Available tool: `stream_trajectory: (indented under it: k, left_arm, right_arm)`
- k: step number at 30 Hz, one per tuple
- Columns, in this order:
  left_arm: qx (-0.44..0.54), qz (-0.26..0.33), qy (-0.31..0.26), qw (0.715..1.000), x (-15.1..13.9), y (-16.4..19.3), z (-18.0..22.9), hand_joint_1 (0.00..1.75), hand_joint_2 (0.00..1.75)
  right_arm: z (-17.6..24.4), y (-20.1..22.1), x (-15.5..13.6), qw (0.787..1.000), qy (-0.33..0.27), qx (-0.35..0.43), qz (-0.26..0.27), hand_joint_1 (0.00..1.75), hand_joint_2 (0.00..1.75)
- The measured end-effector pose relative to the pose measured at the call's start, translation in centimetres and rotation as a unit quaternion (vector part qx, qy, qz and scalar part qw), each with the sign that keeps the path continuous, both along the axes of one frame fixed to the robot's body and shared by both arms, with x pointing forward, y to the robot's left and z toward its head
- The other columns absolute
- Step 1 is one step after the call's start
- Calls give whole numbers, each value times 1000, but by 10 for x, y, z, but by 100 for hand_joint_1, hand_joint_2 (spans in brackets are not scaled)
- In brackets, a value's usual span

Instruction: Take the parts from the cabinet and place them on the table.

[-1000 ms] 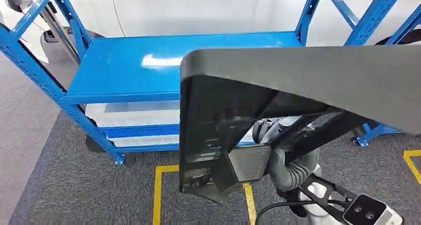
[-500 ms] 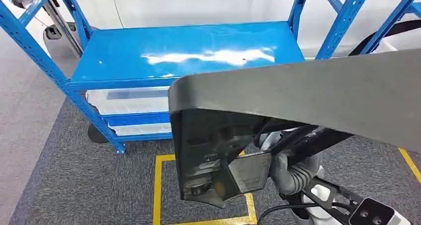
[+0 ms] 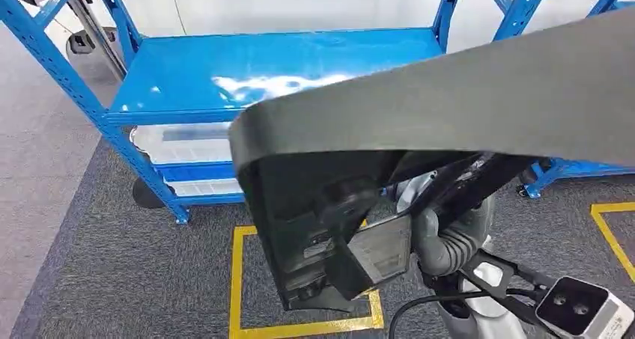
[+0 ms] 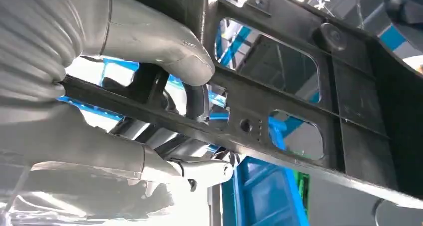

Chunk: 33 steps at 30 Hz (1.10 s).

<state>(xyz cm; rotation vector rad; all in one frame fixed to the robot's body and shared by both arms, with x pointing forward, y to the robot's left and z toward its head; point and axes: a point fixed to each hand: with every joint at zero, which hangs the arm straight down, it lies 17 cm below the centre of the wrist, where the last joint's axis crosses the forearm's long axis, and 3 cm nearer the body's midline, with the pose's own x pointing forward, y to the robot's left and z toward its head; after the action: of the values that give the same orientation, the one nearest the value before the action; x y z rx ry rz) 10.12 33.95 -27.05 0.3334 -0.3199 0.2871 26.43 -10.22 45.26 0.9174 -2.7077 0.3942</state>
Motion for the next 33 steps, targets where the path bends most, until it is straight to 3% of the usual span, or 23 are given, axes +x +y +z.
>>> stream_trajectory:
  k: [6,16,33]
  left_arm:
    - [4,21,6,1000,-4,2,0,0,175]
    - [10,22,9,1000,-4,0,0,0,175]
    - [14,4,23,1000,-8,2,-1,0,175]
  right_arm:
    - [-13,-8,0,1000,-26,-15,-9,175,175]
    - [-13,-2,34,998,-23,-32,-43,175,175]
    - [-47,1,29,997,3,-68,-38,175,175]
